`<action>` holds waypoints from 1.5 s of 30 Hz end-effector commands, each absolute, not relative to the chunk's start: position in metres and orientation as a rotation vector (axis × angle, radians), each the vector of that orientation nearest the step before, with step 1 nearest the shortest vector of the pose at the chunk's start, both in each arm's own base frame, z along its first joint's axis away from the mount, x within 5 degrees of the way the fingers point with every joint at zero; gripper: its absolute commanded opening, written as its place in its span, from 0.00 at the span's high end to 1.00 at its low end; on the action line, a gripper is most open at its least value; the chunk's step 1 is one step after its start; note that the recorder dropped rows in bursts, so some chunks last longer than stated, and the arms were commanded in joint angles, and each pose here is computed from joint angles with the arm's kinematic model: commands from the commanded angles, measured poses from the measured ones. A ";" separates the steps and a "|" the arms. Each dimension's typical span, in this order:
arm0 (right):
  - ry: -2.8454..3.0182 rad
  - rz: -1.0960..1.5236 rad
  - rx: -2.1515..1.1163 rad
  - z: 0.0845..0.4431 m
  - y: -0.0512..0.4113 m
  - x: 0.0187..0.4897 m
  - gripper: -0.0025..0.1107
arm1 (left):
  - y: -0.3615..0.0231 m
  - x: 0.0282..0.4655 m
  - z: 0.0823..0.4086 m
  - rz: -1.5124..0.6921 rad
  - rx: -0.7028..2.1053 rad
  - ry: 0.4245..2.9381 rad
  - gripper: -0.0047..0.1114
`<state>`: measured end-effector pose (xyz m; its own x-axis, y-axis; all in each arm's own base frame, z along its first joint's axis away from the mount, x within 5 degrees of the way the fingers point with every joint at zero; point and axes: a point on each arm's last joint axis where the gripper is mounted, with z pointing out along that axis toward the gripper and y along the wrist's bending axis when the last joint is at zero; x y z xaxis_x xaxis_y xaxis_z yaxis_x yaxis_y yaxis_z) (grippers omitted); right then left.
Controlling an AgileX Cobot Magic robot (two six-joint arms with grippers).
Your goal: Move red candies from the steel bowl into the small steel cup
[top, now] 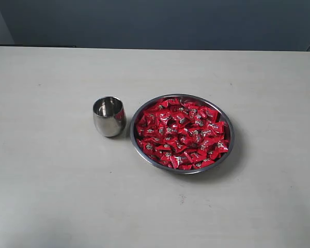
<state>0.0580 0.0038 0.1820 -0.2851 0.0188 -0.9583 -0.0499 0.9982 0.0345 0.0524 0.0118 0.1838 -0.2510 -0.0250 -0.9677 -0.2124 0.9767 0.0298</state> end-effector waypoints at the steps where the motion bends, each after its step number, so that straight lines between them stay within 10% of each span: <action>1: 1.849 0.060 -0.018 0.182 0.003 0.058 0.98 | 0.011 0.053 0.183 0.169 -0.174 1.808 0.96; 45: 1.091 0.354 0.411 0.244 -0.014 0.053 0.98 | 0.011 0.053 0.183 0.169 -0.174 1.808 0.96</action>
<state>0.0560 -0.0097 0.2392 0.3507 0.4206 -0.8367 -0.0678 0.9025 0.4253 0.0524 0.0118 0.1838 -0.2510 -0.0250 -0.9677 -0.2124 0.9767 0.0298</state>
